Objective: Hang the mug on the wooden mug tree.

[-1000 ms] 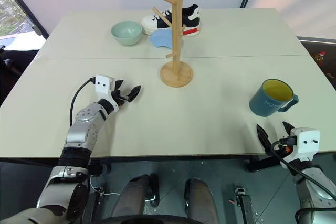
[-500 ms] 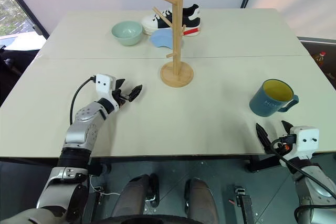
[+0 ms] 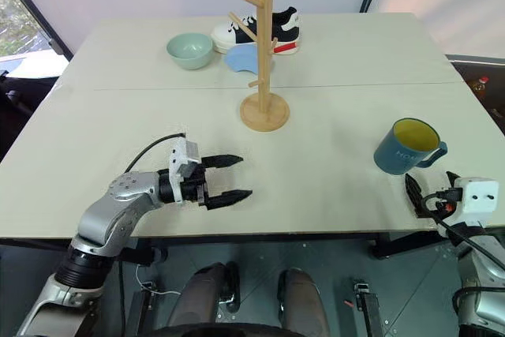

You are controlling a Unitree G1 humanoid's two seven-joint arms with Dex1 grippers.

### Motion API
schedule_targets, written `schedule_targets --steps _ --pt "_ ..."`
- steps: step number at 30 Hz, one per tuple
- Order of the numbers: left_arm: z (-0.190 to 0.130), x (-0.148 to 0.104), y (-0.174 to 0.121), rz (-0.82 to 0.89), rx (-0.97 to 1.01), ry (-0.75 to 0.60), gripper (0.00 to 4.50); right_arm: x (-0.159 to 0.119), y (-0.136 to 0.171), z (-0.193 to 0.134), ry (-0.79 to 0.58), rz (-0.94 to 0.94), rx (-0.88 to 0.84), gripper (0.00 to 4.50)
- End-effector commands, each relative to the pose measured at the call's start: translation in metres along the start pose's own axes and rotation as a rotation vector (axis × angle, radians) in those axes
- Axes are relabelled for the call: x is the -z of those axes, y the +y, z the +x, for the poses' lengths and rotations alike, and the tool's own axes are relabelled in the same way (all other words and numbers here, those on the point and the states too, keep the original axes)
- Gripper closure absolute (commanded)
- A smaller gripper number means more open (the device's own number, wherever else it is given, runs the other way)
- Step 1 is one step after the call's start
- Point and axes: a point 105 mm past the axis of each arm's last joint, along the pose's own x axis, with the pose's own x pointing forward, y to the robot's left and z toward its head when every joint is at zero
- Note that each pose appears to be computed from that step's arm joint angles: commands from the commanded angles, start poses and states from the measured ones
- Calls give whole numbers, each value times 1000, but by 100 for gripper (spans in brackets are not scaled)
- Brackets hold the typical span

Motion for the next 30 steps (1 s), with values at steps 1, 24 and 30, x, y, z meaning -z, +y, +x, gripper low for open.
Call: schedule_targets --steps 1,24,30 --pt "3 -11 -5 42 30 -21 0 -13 -12 -2 -44 -38 28 1" --pt "-1 -14 -6 71 13 -23 0 -24 -29 16 -54 -65 48 1" --pt "-2 -15 -6 74 7 -24 0 -24 -28 26 -49 -62 42 1"
